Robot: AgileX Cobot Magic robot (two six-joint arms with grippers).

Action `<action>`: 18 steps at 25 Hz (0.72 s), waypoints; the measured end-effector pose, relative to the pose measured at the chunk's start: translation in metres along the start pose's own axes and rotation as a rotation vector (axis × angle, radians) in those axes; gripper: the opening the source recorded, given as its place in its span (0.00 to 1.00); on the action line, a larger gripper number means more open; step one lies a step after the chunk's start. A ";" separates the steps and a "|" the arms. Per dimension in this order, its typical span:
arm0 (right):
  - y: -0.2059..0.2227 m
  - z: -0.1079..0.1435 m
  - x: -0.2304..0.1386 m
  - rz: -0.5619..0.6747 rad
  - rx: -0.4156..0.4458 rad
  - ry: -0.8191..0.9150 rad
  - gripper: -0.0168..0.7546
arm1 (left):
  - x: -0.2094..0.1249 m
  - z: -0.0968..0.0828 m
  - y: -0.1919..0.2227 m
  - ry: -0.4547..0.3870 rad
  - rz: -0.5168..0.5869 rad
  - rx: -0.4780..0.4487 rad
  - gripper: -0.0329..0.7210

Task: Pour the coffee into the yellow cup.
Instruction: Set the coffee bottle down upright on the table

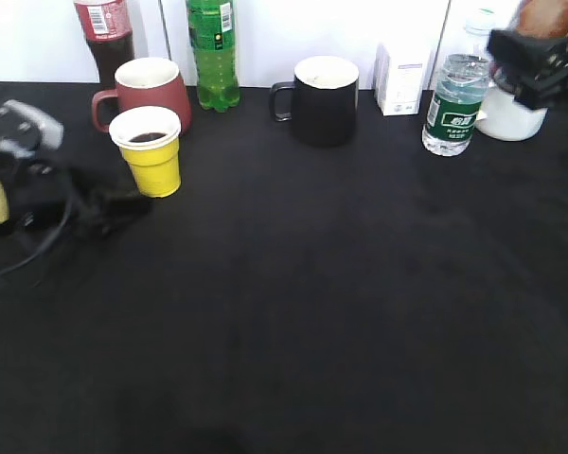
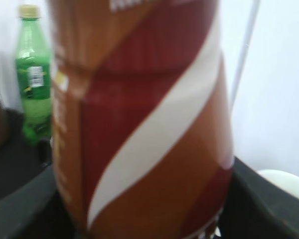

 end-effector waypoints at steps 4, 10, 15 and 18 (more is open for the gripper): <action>0.000 -0.007 -0.001 0.005 -0.039 0.028 0.73 | 0.013 -0.031 -0.043 0.001 -0.028 0.020 0.87; 0.005 -0.005 -0.044 0.146 -0.038 0.064 0.73 | 0.109 -0.120 -0.110 -0.036 -0.350 -0.242 0.81; 0.012 0.004 -0.123 0.283 -0.033 0.109 0.73 | 0.125 -0.174 -0.137 0.113 -0.403 -0.383 0.78; 0.013 0.003 -0.161 0.306 -0.073 0.117 0.73 | 0.122 -0.178 -0.137 0.130 -0.386 -0.395 0.78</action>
Point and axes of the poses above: a point on each arm's last joint axis where the gripper is mounted, y pointing out along that axis toward the gripper, z along the wrist's bending axis when the last joint is at zero, x = y × z, the point moved 9 cm from there along y, pointing out along that axis toward the gripper, and after that the axes turned 11 degrees about -y, right-handed, at the moved point
